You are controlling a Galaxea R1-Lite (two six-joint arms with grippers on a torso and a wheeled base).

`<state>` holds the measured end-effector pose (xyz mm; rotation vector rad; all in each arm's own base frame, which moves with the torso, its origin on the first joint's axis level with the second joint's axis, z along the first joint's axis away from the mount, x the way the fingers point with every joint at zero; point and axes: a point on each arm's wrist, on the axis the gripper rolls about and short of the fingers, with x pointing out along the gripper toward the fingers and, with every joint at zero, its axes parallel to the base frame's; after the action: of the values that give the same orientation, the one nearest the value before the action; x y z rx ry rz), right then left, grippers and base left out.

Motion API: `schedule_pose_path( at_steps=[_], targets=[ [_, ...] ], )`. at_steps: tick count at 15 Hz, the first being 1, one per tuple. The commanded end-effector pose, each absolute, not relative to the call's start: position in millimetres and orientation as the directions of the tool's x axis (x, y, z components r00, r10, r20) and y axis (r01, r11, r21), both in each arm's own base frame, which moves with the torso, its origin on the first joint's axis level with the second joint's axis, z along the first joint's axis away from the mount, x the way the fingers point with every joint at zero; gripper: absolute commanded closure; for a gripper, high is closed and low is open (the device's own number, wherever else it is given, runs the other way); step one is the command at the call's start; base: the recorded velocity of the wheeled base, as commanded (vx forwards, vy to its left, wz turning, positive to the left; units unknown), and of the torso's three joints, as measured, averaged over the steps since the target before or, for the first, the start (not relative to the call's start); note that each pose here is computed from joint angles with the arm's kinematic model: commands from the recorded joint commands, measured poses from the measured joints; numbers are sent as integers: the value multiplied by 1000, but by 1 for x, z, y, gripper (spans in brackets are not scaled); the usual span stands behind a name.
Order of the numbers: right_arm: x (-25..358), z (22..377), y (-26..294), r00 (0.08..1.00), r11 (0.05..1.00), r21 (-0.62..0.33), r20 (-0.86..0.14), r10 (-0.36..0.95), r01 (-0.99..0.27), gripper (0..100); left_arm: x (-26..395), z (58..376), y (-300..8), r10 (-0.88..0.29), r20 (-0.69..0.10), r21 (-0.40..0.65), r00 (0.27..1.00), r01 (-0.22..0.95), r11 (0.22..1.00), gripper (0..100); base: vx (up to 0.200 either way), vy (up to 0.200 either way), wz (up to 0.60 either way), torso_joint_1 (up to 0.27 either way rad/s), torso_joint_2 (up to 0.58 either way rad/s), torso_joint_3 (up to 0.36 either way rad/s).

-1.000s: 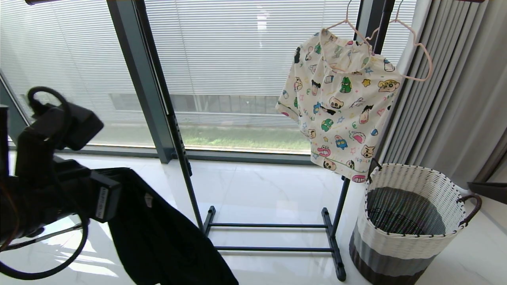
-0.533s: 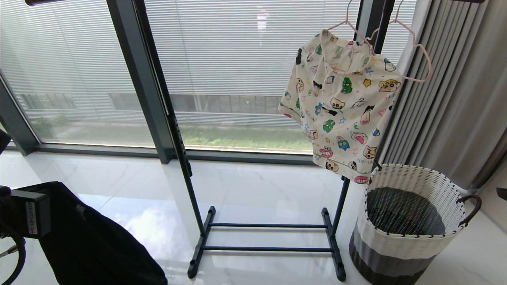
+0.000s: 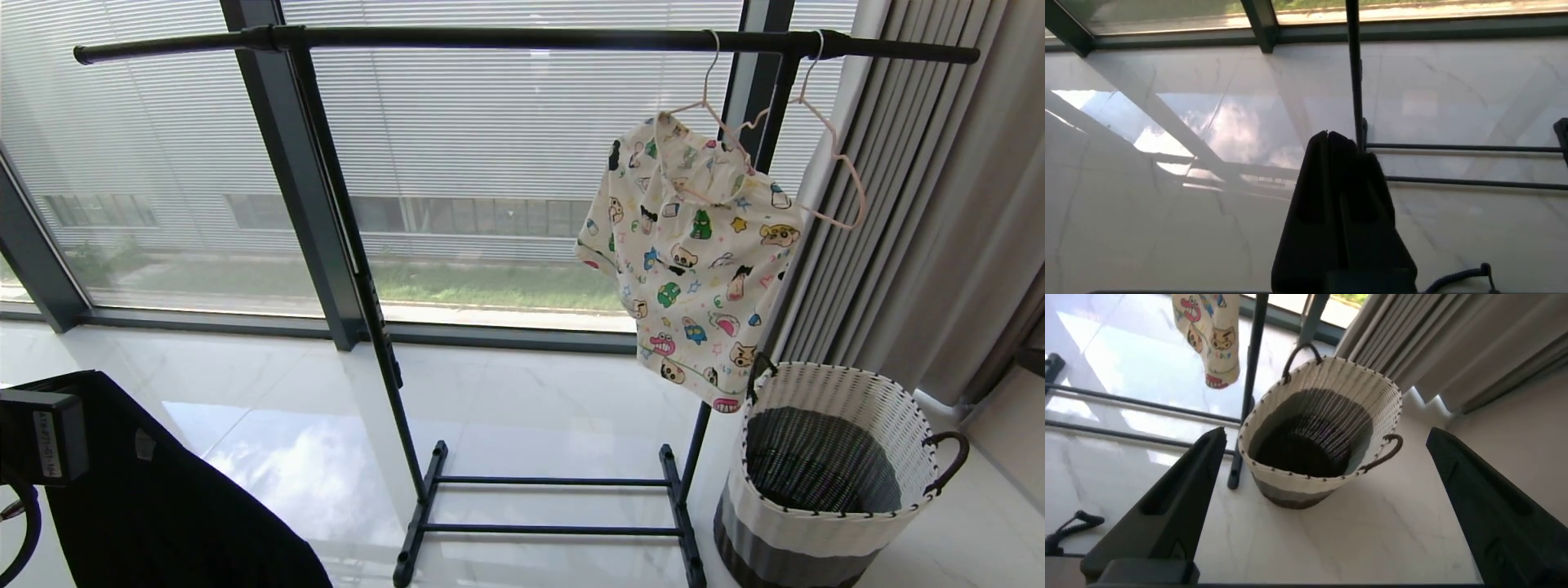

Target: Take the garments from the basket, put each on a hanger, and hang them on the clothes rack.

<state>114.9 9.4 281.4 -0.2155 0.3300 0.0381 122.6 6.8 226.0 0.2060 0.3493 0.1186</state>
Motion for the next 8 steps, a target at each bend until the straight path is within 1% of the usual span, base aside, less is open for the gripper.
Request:
schedule_pose_path(
  at_steps=[1,3,8],
  targets=[
    [129,279,9,940,979,-196,-340,-14,-56,0,125,223,8,159,-329,221,931,-88,971,100,0,0,0,188,-461,-281],
    [136,281,8,946,983,-182,-323,-22,-39,0,125,224,8,158,-310,222,937,-91,971,100,0,0,0,193,-474,-288],
    [140,281,8,947,983,-180,-320,-21,-39,0,123,220,8,157,-316,227,936,-86,970,100,0,0,0,205,-485,-279]
  ],
)
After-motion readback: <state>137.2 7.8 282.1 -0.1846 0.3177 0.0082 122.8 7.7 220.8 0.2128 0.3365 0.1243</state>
